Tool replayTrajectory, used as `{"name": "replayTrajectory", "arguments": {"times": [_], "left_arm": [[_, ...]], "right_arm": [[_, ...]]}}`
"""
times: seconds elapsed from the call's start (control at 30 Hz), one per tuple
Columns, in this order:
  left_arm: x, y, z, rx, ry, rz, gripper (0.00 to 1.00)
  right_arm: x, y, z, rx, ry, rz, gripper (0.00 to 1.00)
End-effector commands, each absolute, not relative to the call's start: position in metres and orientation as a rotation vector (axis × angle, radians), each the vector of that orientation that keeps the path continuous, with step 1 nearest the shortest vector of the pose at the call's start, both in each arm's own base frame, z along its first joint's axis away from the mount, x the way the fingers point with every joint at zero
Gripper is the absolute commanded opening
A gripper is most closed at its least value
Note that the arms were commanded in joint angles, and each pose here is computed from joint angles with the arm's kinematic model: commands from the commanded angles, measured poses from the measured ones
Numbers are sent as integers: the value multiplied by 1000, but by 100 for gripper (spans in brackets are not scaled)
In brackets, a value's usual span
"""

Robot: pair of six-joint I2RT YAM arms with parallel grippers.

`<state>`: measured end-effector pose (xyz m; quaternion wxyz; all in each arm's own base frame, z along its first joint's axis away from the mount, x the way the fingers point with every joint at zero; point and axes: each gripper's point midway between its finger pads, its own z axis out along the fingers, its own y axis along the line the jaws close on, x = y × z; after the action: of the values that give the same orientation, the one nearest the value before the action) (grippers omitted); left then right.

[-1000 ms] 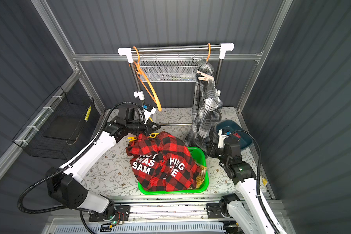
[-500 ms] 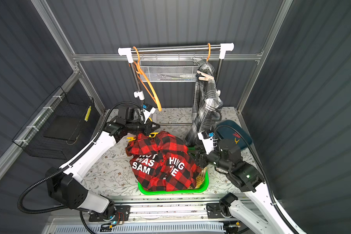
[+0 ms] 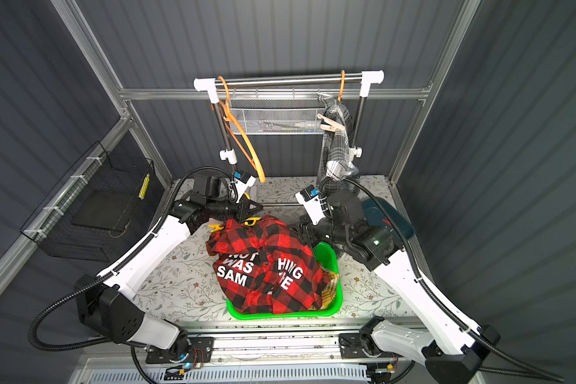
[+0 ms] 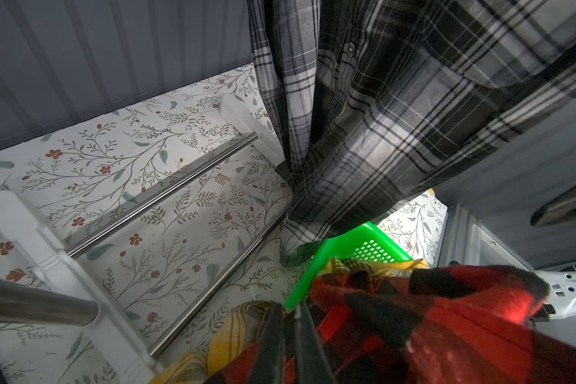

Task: Remove the clothespins securing long-sleeve shirts to the hanger
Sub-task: Remove the clamp from the hanger.

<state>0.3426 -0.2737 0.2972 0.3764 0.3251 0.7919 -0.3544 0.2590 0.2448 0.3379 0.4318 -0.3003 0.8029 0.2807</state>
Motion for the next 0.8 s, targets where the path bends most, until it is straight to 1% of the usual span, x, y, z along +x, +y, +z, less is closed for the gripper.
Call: {"name": "replayTrajectory", "arguments": {"times": [0.0, 0.23, 0.37, 0.43, 0.53, 0.63, 0.67, 0.7, 0.73, 0.77], "left_arm": [[331, -274, 309, 880, 1945, -940, 0], [325, -279, 324, 895, 1869, -986, 0], [327, -280, 332, 886, 1836, -997, 0], [327, -282, 335, 887, 1823, -1009, 0], [326, -282, 340, 882, 1801, -1010, 0], [325, -280, 344, 875, 1786, -1004, 17], [324, -278, 345, 869, 1781, -994, 29], [324, -276, 348, 859, 1774, -985, 40], [324, -275, 350, 854, 1764, -978, 46], [323, -274, 352, 846, 1757, -971, 53]], "right_arm": [[266, 255, 335, -798, 2016, 685, 57], [266, 279, 315, -863, 2060, 740, 57], [259, 289, 303, -893, 2087, 765, 53], [257, 289, 299, -895, 2098, 767, 46], [255, 286, 295, -879, 2108, 756, 26], [255, 278, 292, -853, 2111, 730, 6], [255, 276, 291, -844, 2113, 723, 1], [254, 274, 290, -836, 2115, 723, 0], [254, 272, 290, -824, 2114, 727, 0], [254, 270, 289, -809, 2114, 738, 0]]}}
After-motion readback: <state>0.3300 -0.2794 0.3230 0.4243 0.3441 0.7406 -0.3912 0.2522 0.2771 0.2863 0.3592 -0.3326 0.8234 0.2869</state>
